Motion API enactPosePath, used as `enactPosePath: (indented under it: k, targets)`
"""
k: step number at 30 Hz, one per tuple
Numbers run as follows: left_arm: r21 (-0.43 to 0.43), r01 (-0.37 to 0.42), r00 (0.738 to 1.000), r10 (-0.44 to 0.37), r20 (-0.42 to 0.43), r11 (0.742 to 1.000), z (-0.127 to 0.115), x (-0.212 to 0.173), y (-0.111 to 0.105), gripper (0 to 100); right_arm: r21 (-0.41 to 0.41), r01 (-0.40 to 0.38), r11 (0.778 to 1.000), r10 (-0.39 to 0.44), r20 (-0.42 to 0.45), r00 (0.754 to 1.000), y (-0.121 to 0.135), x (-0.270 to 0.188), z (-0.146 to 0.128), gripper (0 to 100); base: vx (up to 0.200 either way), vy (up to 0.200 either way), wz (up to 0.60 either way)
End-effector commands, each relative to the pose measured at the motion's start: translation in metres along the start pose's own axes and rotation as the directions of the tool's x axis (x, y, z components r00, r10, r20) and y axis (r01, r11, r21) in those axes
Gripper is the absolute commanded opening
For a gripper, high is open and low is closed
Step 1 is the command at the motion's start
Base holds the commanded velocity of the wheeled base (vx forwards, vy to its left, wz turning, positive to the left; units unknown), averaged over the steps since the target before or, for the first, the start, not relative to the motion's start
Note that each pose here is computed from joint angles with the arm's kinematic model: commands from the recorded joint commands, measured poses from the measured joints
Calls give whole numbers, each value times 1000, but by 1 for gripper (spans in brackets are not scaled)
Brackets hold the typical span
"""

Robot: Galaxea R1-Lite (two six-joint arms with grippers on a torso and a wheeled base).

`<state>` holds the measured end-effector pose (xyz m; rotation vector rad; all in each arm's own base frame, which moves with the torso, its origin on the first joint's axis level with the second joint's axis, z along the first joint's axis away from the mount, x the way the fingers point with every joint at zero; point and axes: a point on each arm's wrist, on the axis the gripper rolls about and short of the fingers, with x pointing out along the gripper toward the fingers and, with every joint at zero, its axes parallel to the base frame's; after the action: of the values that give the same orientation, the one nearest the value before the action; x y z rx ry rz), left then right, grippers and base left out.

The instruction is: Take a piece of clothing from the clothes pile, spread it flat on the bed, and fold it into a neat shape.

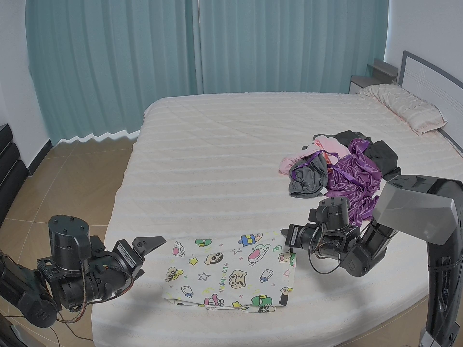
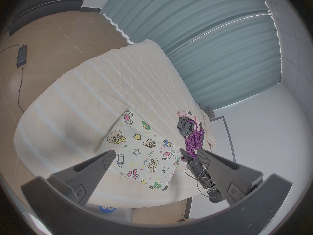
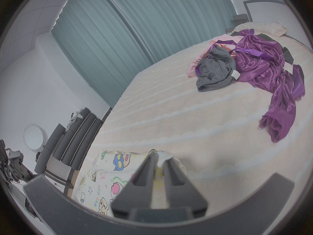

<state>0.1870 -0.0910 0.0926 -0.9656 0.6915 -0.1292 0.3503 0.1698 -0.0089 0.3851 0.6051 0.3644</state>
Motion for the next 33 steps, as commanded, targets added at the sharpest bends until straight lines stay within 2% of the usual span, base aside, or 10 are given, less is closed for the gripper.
enactPosePath:
  k: [1,8,12,18,19,24,33]
  targets:
    - [-1,-4,1000,4,-2,1000,0,1,1,100,2,3,1000,-3,-2,1000,-2,4,-2,100,0,0,0]
    - [-2,-11,1000,11,-7,1000,-1,1,2,100,34,30,999,-31,33,999,-14,-16,13,100,0,0,0]
    - [-2,-11,1000,11,-7,1000,-1,1,2,100,38,26,999,-26,12,1000,-9,-45,8,100,0,0,0]
    - [-4,-10,1000,10,-8,1000,-1,2,2,100,54,-31,998,35,-79,996,12,-81,-31,100,0,0,0]
    - [-4,-10,1000,10,-8,1000,-1,2,2,100,49,-46,998,52,-121,991,19,-88,-45,100,0,0,0]
    - [-7,-14,1000,13,-12,1000,-1,2,3,100,45,-58,997,66,-211,975,26,-93,-74,100,0,0,0]
    - [-9,-40,999,40,-28,999,-4,9,7,100,13,-54,998,56,-298,953,29,-91,-99,100,0,0,0]
